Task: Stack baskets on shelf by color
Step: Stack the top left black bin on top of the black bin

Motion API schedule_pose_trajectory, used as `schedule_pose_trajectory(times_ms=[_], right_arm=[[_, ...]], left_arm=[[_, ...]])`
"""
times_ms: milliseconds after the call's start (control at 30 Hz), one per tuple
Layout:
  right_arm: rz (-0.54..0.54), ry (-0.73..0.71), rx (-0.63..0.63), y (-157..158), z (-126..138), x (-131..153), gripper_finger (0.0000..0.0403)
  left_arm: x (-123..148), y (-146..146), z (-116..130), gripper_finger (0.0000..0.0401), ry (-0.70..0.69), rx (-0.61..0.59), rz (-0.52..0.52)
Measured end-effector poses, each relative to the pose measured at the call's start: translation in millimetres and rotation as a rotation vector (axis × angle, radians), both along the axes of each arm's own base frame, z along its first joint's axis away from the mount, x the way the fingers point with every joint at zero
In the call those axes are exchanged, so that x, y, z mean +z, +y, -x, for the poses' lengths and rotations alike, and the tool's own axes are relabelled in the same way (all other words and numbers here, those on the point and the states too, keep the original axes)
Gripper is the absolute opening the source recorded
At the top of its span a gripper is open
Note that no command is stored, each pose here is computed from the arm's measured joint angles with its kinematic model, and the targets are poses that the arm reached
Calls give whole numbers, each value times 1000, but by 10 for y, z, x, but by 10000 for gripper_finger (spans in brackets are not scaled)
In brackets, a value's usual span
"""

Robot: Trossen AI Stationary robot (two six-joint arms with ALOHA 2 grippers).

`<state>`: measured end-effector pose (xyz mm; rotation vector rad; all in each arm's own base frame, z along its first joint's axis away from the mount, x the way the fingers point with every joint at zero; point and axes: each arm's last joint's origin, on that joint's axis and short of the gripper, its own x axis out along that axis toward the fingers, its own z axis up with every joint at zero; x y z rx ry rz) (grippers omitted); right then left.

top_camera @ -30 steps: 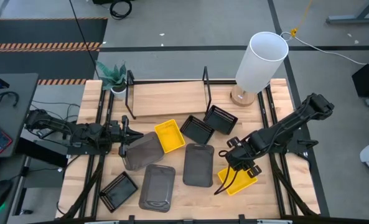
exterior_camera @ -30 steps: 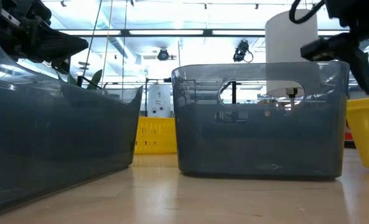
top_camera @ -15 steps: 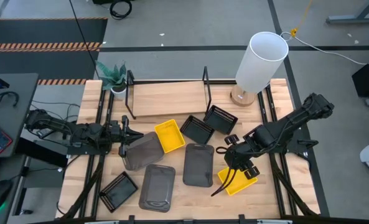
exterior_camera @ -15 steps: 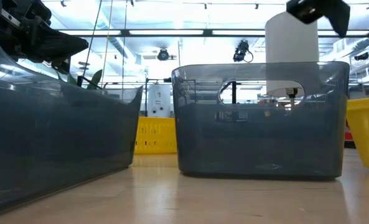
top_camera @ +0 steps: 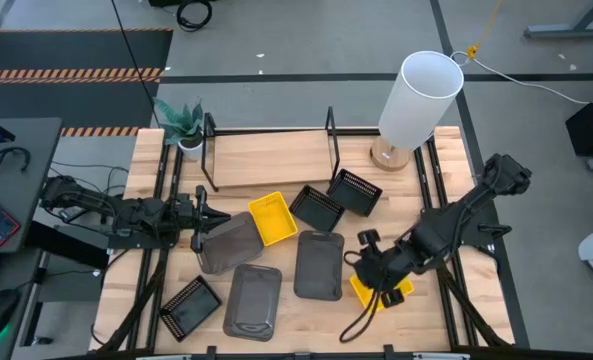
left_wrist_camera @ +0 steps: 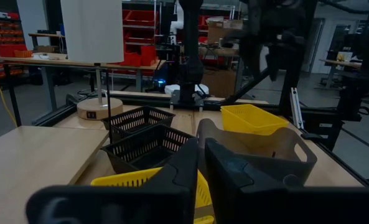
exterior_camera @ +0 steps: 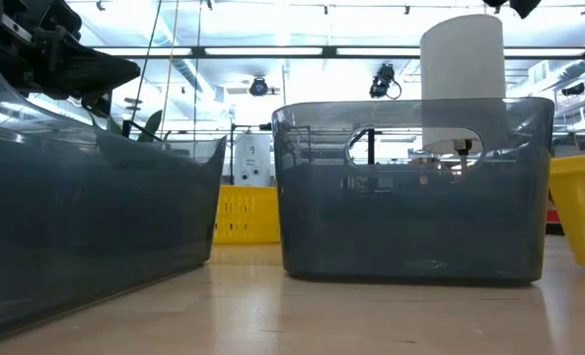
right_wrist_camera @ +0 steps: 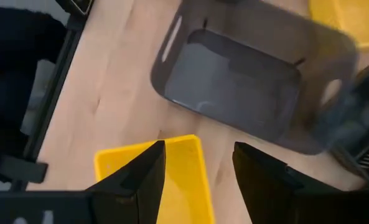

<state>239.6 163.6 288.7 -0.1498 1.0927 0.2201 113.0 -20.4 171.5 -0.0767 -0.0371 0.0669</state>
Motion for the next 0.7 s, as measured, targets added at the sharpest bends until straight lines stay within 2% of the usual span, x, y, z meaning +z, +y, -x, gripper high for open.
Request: schedule_pose_trajectory(times_ms=[100, 167, 433, 700], right_arm=[[16, 54, -40, 58, -125, -76, 192], [64, 96, -35, 45, -246, -105, 192], [408, 194, 155, -271, -731, -169, 192], [528, 363, 257, -763, -790, -228, 192]], left_arm=[[2, 0, 0, 30, -1, 0, 0], [0, 0, 0, 28, 0, 0, 0], [0, 0, 0, 38, 0, 0, 0], [2, 0, 0, 31, -1, 0, 0]])
